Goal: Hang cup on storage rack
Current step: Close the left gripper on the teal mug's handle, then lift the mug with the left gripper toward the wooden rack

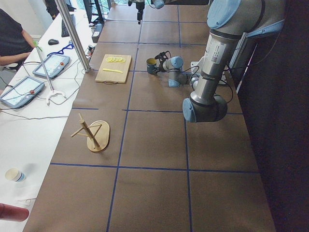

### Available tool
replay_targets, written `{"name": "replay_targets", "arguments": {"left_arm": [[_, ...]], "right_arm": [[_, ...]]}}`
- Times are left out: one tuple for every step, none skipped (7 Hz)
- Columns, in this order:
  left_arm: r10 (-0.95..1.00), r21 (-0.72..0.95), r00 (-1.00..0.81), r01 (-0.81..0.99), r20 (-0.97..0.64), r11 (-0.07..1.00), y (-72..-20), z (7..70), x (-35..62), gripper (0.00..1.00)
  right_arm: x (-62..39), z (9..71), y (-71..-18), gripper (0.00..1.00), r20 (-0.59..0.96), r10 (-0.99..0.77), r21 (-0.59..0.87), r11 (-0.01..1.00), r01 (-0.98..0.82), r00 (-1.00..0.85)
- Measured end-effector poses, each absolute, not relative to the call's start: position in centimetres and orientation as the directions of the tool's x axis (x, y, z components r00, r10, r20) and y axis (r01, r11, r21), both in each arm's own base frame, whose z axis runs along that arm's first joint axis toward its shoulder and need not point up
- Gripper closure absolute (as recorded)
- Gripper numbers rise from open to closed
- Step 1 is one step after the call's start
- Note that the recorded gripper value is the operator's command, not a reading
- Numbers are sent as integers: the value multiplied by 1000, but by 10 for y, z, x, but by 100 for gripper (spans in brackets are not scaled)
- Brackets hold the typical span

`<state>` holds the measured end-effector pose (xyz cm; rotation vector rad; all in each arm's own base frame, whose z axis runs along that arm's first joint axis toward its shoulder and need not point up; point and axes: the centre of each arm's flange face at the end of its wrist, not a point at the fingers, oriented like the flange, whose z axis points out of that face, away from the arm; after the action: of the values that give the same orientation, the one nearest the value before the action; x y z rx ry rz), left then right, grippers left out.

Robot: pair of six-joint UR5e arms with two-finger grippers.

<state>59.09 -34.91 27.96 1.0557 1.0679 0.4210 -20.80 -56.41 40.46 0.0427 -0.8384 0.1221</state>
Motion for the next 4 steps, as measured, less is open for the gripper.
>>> {"name": "replay_targets", "arguments": {"left_arm": [[728, 859, 464, 187, -505, 476, -349, 280, 592, 93], [726, 858, 466, 187, -506, 478, -349, 280, 592, 98], [720, 853, 467, 192, -514, 485, -349, 279, 592, 100], [693, 826, 457, 220, -557, 519, -350, 278, 590, 100]], "right_arm": [[-208, 405, -564, 0, 744, 92, -11, 992, -125, 662], [-208, 405, -564, 0, 744, 93, -12, 992, -126, 662], [-208, 405, -564, 0, 743, 94, -13, 992, -126, 662], [-208, 405, -564, 0, 743, 95, -14, 992, -127, 662]]}}
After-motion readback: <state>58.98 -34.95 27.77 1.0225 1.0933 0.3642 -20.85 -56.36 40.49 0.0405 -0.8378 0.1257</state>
